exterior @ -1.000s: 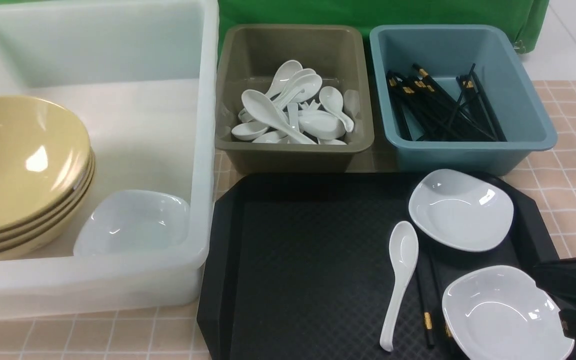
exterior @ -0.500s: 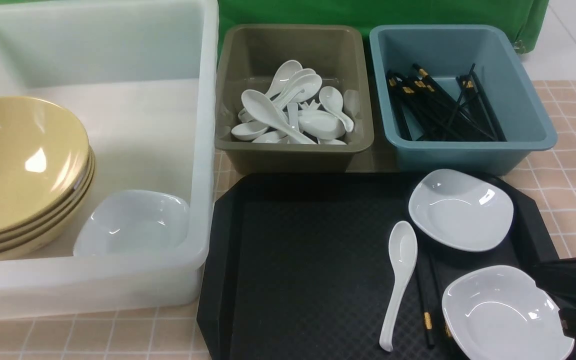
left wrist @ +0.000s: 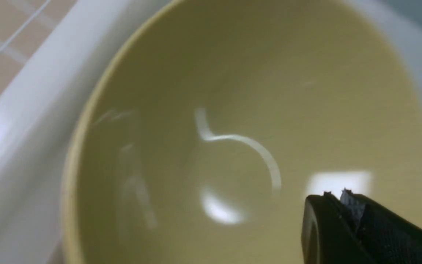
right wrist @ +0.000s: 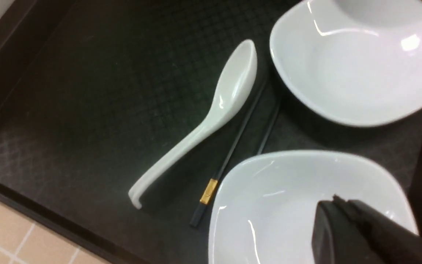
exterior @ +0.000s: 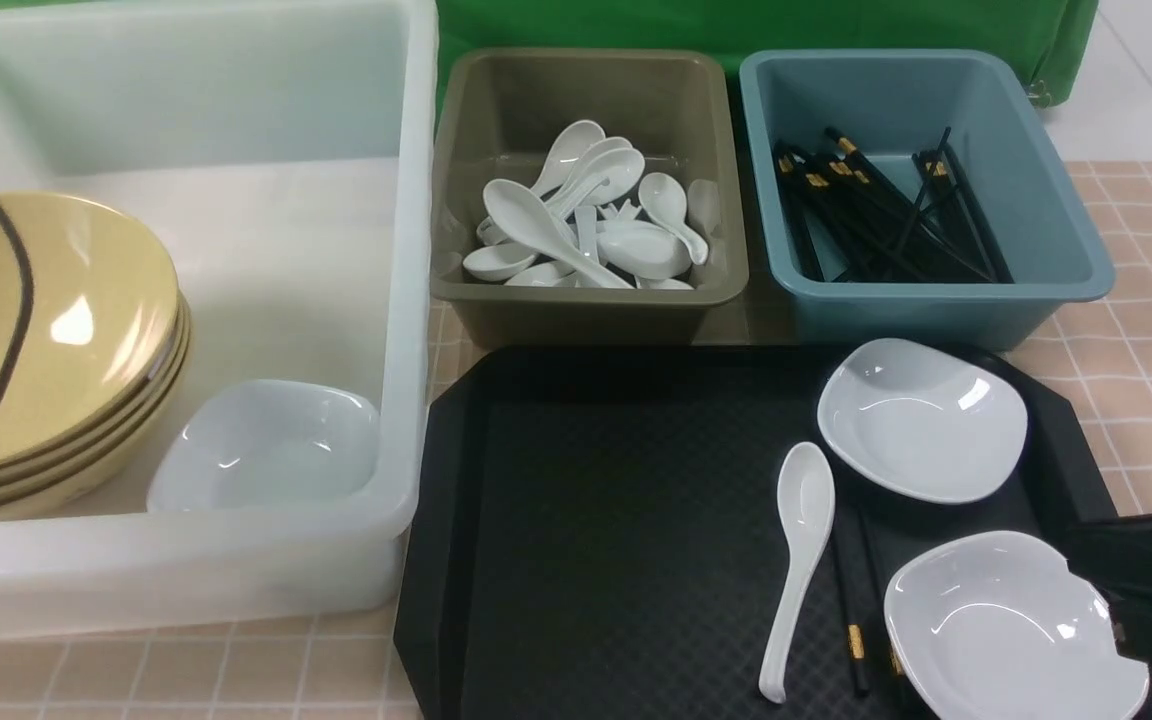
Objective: On brown table put chopsticks spoon bowls plates into blue grey white boxes.
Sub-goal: 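Reach for and grasp the small white dish on the black tray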
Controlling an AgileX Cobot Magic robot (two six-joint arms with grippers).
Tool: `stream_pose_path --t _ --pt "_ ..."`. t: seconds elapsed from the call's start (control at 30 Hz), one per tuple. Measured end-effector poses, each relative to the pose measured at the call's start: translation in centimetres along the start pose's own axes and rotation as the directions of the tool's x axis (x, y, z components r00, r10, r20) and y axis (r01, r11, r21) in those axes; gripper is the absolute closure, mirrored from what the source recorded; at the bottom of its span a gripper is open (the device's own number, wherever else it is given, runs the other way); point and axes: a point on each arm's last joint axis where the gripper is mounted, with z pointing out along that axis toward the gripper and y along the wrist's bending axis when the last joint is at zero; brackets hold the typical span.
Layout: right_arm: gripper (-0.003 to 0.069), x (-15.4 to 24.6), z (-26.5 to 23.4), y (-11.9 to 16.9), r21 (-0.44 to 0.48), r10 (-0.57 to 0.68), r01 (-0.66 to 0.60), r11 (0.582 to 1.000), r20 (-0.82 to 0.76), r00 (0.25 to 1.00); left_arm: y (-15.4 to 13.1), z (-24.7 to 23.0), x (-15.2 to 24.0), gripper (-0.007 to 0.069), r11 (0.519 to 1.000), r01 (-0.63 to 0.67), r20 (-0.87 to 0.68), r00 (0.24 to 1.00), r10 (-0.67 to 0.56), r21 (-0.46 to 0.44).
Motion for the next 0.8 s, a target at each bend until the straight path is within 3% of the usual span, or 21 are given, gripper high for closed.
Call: stream_pose_path --t 0.03,0.1,0.2,0.3,0.43,0.8 --pt "0.0578 0.0 0.1 0.0 -0.001 0.002 -0.002 1.0 -0.01 1.0 -0.5 -0.6 -0.1 0.0603 1.0 -0.017 0.018 1.0 0.017 0.023" --pt "0.051 -0.2 0.9 -0.4 0.009 -0.021 0.021 1.0 -0.074 0.997 -3.7 -4.9 0.0 0.0603 0.974 -0.161 0.148 0.979 0.138 0.162" --pt "0.0378 -1.0 1.9 -1.3 0.052 -0.034 0.043 0.998 -0.156 0.987 -6.1 -9.5 0.9 0.0603 0.895 -0.363 0.288 0.913 0.288 0.257" --pt "0.0264 -1.6 3.1 -2.2 0.084 -0.039 0.059 0.995 -0.219 0.975 -6.6 -12.4 2.1 0.0603 0.837 -0.468 0.378 0.857 0.35 0.285" --pt "0.0146 -2.1 5.7 -3.2 0.084 -0.038 0.066 0.994 -0.308 0.951 -5.6 -13.9 5.4 0.0603 0.814 -0.499 0.408 0.837 0.364 0.298" --pt "0.0141 -1.6 10.1 -4.7 0.081 -0.028 0.066 0.995 -0.403 0.915 -1.8 -11.9 14.1 0.0603 0.822 -0.514 0.403 0.825 0.395 0.246"
